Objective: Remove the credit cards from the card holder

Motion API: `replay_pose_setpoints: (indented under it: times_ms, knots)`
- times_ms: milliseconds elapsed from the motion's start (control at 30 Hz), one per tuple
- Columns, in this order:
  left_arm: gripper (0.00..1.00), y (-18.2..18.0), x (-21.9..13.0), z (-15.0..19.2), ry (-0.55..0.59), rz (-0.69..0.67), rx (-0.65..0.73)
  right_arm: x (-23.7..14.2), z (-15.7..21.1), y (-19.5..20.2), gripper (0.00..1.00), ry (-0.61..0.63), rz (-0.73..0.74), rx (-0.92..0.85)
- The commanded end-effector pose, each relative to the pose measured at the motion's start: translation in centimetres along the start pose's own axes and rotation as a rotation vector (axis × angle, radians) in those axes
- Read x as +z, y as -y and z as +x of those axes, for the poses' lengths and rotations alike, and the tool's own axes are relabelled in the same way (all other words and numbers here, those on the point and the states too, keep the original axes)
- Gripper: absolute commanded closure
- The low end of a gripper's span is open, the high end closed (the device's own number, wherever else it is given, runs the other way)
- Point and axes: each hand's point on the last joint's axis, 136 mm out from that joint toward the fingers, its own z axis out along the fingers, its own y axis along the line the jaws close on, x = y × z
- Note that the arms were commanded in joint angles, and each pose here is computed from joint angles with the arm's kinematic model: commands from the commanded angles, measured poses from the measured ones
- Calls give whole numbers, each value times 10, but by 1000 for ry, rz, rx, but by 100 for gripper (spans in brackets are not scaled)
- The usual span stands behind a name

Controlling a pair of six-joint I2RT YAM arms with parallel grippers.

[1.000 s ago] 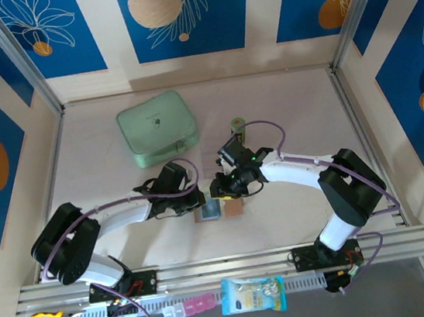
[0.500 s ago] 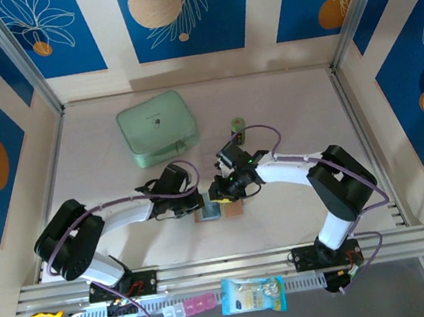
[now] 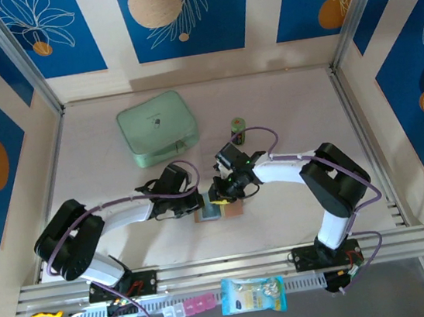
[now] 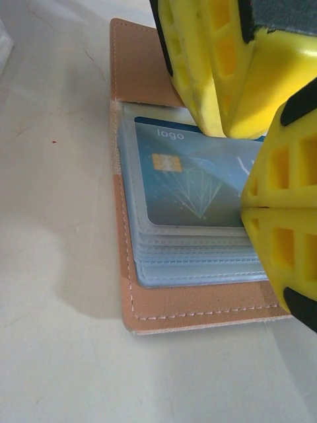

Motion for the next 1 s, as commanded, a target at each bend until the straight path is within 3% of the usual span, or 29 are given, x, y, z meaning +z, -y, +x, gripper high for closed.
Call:
replay_pose_setpoints:
  times_ms: [0,333,967]
  knots:
    - [100,-15,3,8,-26,-63,-4,4,5,11,75,-24,38,18]
    - [100,-18,3,10,-28,-69,-8,-7,2,20,66,9,114,-7]
    - [100,20,-14,-1,-16,5,45,-31,1,7,65,38,-16,-23]
